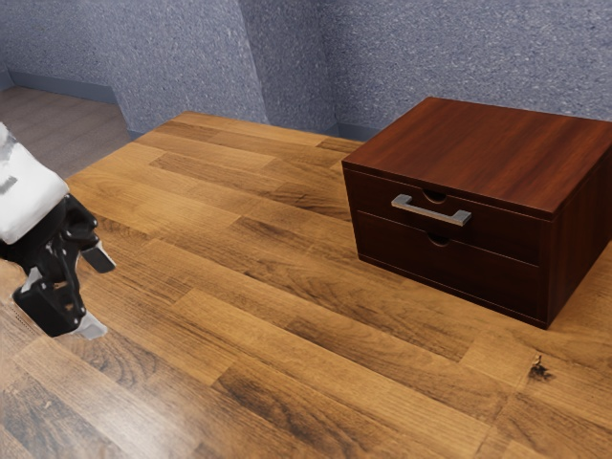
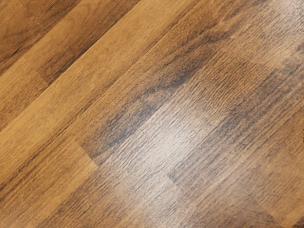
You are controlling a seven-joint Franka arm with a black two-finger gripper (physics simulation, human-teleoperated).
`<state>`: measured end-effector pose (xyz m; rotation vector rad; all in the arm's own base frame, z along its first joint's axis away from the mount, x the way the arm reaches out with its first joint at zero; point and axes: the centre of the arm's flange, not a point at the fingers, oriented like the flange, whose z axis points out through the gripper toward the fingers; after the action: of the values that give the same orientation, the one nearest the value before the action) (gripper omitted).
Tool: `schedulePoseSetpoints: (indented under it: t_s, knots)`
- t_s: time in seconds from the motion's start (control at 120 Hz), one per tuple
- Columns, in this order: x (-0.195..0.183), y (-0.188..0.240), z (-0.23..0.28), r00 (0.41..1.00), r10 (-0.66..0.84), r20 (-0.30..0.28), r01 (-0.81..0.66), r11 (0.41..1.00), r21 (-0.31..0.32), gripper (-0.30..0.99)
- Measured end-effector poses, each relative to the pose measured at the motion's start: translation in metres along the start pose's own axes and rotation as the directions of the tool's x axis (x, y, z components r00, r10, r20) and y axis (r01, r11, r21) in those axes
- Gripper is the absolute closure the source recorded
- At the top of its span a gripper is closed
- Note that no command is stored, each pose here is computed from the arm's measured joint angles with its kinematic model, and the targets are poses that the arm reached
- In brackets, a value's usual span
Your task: Pull the drawer handle with one arm to open the drawer
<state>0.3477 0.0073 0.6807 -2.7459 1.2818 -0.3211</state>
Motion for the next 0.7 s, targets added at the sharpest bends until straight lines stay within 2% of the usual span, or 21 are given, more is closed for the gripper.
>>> schedulePoseSetpoints:
  t_s: [0.117,0.275,0.542,0.7]
  knots:
    - [0.050,-0.005,0.038,0.984,0.178,0.018,-0.178,0.984,-0.002,0.00]
    - [0.103,-0.016,0.082,0.938,0.344,-0.028,-0.343,0.938,0.043,0.00]
    - [0.187,-0.079,0.132,0.875,0.476,-0.093,-0.462,0.876,0.138,0.00]
    - [0.217,-0.102,0.149,0.845,0.524,-0.105,-0.504,0.848,0.165,0.00]
